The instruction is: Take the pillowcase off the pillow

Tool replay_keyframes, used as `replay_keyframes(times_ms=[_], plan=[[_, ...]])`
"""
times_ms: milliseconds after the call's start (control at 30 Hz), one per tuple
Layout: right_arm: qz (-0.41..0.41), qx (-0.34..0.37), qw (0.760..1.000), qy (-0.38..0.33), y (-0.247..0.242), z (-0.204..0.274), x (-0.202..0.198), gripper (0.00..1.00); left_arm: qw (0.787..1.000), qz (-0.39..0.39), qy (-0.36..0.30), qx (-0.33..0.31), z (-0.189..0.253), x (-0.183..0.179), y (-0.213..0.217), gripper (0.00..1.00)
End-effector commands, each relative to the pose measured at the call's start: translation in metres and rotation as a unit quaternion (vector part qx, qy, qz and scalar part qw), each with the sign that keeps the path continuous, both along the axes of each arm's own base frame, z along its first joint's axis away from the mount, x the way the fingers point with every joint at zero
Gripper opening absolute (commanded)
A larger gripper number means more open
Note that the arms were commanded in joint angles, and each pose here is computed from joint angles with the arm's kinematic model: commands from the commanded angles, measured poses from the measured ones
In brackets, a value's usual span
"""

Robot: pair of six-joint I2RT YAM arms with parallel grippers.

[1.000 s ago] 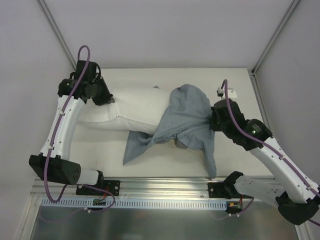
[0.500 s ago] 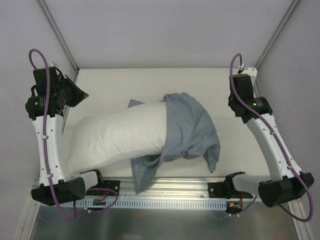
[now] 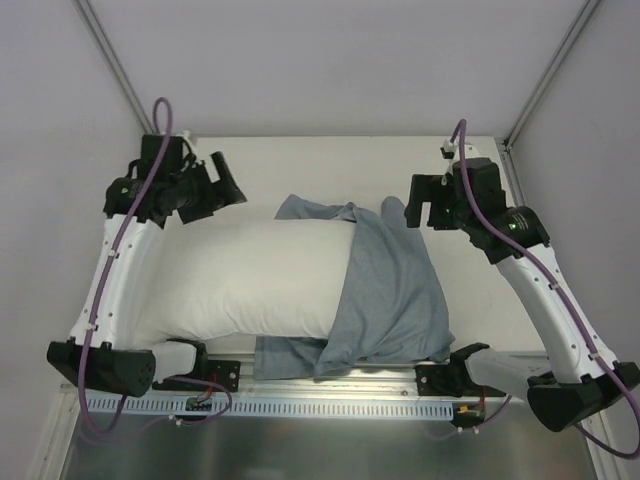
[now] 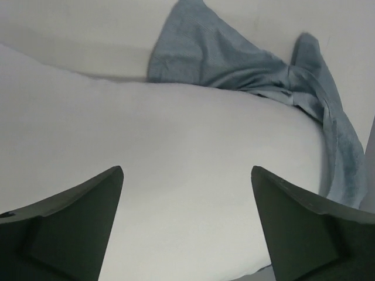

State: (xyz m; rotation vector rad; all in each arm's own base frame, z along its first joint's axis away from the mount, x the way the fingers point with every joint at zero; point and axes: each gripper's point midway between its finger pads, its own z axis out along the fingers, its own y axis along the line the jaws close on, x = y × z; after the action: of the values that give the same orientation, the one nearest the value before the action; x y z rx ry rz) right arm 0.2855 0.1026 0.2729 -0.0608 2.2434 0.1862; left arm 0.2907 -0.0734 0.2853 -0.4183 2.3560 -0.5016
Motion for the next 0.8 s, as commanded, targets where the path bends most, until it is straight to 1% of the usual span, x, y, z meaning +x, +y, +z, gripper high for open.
replay_keyframes(times_ms=[0,33,67,100,133,200,233,333,367,400,433,467,500,533,567,600,633,700,733,767], plan=[[0.076,0.031,0.996,0.040,0.046,-0.004,0.002,0.96,0.997,-0.052,0.011,0.047,-0.011,0.017,-0.040,0.96],[0.085,0.026,0.994,0.055,0.053,-0.008,0.002,0.96,0.996,-0.065,0.033,0.056,-0.026,0.023,-0.052,0.99],[0.091,0.023,0.993,0.067,0.060,-0.012,0.005,0.96,0.993,-0.087,0.038,0.071,-0.032,0.020,-0.069,0.99],[0.099,0.013,0.991,0.088,0.070,-0.024,0.013,0.96,0.991,-0.095,0.051,0.079,-0.041,0.020,-0.078,0.99],[0.091,0.021,0.990,0.107,0.076,-0.031,0.014,0.96,0.989,-0.100,0.076,0.082,-0.057,0.021,-0.087,0.99],[0.104,0.029,0.985,0.134,0.091,-0.045,0.018,0.96,0.984,-0.115,0.105,0.083,-0.077,0.011,-0.107,0.99],[0.101,0.025,0.983,0.155,0.097,-0.062,0.023,0.96,0.981,-0.120,0.125,0.088,-0.090,0.009,-0.113,0.99],[0.098,0.020,0.976,0.191,0.106,-0.092,0.029,0.96,0.971,-0.151,0.155,0.106,-0.114,-0.005,-0.132,0.99],[0.102,0.026,0.974,0.199,0.110,-0.098,0.028,0.98,0.969,-0.158,0.159,0.108,-0.117,-0.007,-0.136,0.92],[0.102,0.025,0.974,0.202,0.111,-0.104,0.029,0.95,0.966,-0.163,0.166,0.113,-0.123,-0.010,-0.138,0.82],[0.102,0.021,0.974,0.200,0.110,-0.109,0.031,0.78,0.964,-0.168,0.173,0.109,-0.127,-0.014,-0.142,0.69],[0.087,0.003,0.976,0.199,0.103,-0.115,0.035,0.64,0.963,-0.172,0.178,0.107,-0.129,-0.016,-0.144,0.48],[0.079,0.001,0.977,0.197,0.098,-0.115,0.038,0.48,0.962,-0.173,0.181,0.108,-0.131,-0.018,-0.144,0.00],[0.061,-0.012,0.980,0.191,0.088,-0.114,0.042,0.16,0.962,-0.172,0.181,0.108,-0.131,-0.019,-0.143,0.00],[0.046,-0.011,0.983,0.176,0.079,-0.106,0.046,0.05,0.963,-0.170,0.180,0.109,-0.130,-0.019,-0.141,0.00],[0.024,-0.005,0.986,0.167,0.068,-0.099,0.051,0.01,0.964,-0.165,0.178,0.112,-0.130,-0.020,-0.139,0.00],[0.006,-0.008,0.988,0.152,0.057,-0.092,0.056,0.01,0.968,-0.151,0.161,0.124,-0.123,-0.017,-0.130,0.00],[-0.030,0.003,0.993,0.115,0.032,-0.067,0.061,0.01,0.971,-0.140,0.145,0.127,-0.115,-0.016,-0.119,0.00],[-0.044,0.006,0.994,0.100,0.023,-0.057,0.063,0.01,0.976,-0.137,0.127,0.115,-0.101,-0.018,-0.113,0.00],[-0.064,0.013,0.995,0.077,0.007,-0.040,0.064,0.01,0.979,-0.120,0.125,0.109,-0.098,-0.014,-0.100,0.00]])
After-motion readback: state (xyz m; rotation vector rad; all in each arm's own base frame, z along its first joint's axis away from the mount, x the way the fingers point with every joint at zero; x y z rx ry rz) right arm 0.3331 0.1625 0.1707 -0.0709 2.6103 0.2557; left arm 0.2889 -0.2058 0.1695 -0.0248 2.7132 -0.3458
